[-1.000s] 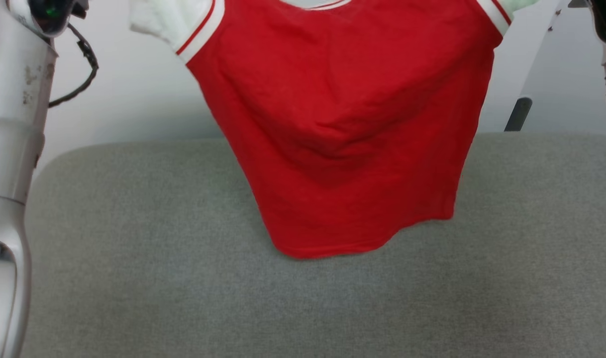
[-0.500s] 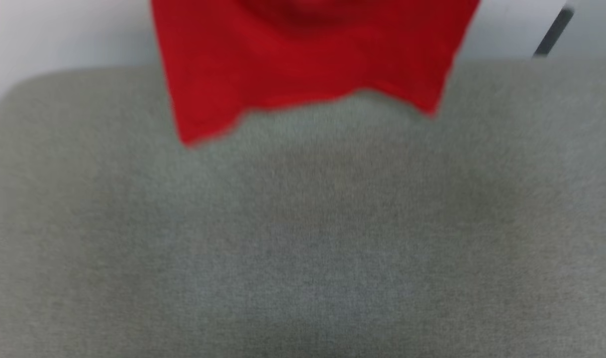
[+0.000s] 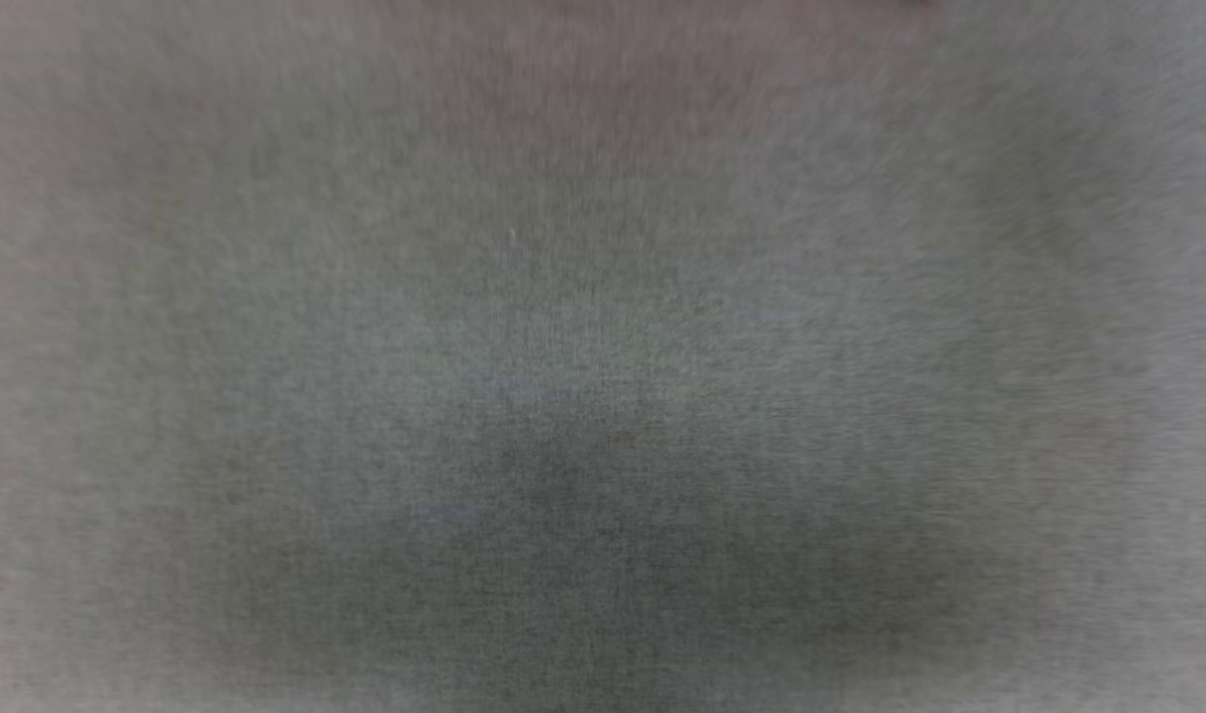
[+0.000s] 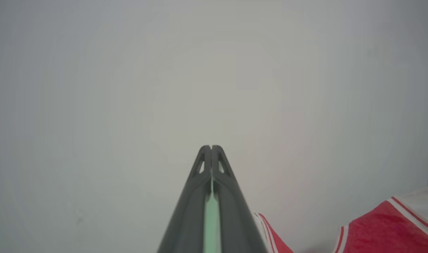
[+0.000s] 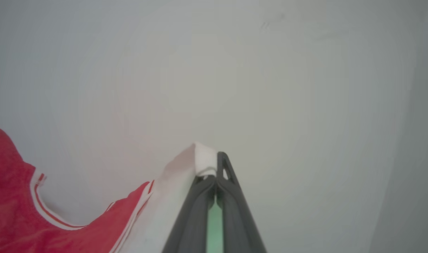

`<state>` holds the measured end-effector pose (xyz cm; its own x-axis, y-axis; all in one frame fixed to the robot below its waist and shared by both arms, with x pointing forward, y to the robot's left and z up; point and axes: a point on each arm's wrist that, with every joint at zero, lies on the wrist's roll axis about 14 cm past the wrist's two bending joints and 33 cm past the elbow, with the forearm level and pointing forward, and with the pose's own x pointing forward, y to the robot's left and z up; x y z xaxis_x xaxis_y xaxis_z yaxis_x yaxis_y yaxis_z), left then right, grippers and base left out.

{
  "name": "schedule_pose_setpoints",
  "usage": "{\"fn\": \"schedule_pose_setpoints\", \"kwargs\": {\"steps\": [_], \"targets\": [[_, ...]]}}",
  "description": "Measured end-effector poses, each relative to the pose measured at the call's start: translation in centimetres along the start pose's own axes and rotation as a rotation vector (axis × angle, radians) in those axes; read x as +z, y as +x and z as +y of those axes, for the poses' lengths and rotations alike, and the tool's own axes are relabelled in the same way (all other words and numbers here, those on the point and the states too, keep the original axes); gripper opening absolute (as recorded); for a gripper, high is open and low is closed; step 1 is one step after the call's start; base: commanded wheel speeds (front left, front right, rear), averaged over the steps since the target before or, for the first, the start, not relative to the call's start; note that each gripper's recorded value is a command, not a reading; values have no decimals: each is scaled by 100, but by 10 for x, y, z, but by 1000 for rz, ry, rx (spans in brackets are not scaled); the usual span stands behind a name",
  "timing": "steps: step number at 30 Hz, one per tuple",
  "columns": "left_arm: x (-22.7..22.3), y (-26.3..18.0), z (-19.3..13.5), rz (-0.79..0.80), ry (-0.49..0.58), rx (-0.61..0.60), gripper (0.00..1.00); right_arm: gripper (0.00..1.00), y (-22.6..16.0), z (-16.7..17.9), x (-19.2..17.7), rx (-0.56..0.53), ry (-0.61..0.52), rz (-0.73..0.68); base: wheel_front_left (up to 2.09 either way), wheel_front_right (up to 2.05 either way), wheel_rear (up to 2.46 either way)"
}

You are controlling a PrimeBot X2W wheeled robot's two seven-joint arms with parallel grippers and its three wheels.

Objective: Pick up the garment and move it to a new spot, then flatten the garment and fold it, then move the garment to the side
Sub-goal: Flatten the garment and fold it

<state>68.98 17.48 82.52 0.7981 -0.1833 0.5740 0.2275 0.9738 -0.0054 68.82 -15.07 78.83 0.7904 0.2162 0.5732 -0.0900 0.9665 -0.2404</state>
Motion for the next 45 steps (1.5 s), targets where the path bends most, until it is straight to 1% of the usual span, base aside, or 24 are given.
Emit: {"fn": "schedule_pose_setpoints", "kwargs": {"steps": [3, 6, 8, 9, 11, 12, 13, 14, 15, 16, 17, 18, 20, 21, 23, 24, 25, 26, 28, 31, 34, 39, 43, 45], "targets": [[-45, -5, 12, 41, -43, 29, 0, 0, -10, 11, -53, 6, -2, 61, 0, 0, 0], [-81, -15, 27, 63, -79, 64, 0, 0, -25, 32, -108, 13, 52, 141, 0, 0, 0], [-120, -31, 31, 130, -76, 74, 0, 0, -35, 49, -138, 33, 68, 189, 0, 0, 0], [-137, -39, 32, 162, -94, 85, 0, 0, -40, 59, -152, 43, 86, 212, 0, 0, 0], [-167, -56, 28, 237, -92, 81, 0, 0, -52, 79, -175, 74, 116, 263, 0, 0, 0], [-178, -64, 28, 270, -94, 80, 0, 0, -57, 86, -182, 81, 139, 279, 0, 0, 0], [-201, -82, 23, 380, -87, 64, 0, 0, -64, 96, -188, 97, 164, 302, 0, 0, 0], [-210, -91, 20, 436, -97, 56, 0, 0, -68, 101, -189, 112, 170, 312, 0, 0, 0], [-214, -98, 17, 463, -121, 55, 0, 0, -71, 104, -189, 133, 158, 318, 0, 0, 0], [-217, -106, 14, 500, -116, 41, 0, 0, -76, 108, -190, 142, 171, 331, 0, 0, 0], [-224, -119, 13, 546, -111, 32, 0, 0, -86, 113, -195, 160, 176, 358, 0, 0, 0], [-230, -134, 12, 591, -134, 36, 0, 0, -98, 117, -200, 177, 177, 387, 0, 0, 0], [-239, -166, 11, 687, -139, 33, 0, 0, -121, 122, -205, 205, 188, 440, 0, 0, 0], [-235, -175, 10, 702, -156, 31, 0, 0, -126, 121, -200, 212, 189, 440, 0, 0, 0], [-224, -189, 4, 739, -156, 2, 0, 0, -126, 115, -179, 220, 198, 405, 0, 0, 0], [-219, -200, 2, 760, -150, -13, 0, 0, -133, 116, -171, 239, 200, 403, 0, 0, 0], [-218, -216, -1, 798, -147, -27, 0, 0, -147, 120, -169, 263, 202, 424, 0, 0, 0], [-216, -233, -1, 832, -171, -19, 0, 0, -163, 124, -167, 283, 218, 448, 0, 0, 0], [-204, -260, -3, 865, -181, -30, 0, 0, -188, 125, -157, 322, 219, 473, 0, 0, 0], [-184, -297, -7, 908, -183, -61, 0, 0, -211, 112, -131, 339, 214, 462, 0, 0, 0], [-166, -341, -11, 964, -194, -80, 0, 0, -246, 104, -112, 360, 206, 479, 0, 0, 0], [-136, -408, -8, 1037, -164, -76, 0, 0, -304, 86, -91, 346, 200, 538, 0, 0, 0], [-119, -456, -21, 1090, -164, -66, 0, 0, -344, 72, -76, 314, 196, 577, 0, 0, 0], [-112, -477, -25, 1112, -180, -36, 0, 0, -363, 66, -72, 297, 195, 600, 0, 0, 0]]}}
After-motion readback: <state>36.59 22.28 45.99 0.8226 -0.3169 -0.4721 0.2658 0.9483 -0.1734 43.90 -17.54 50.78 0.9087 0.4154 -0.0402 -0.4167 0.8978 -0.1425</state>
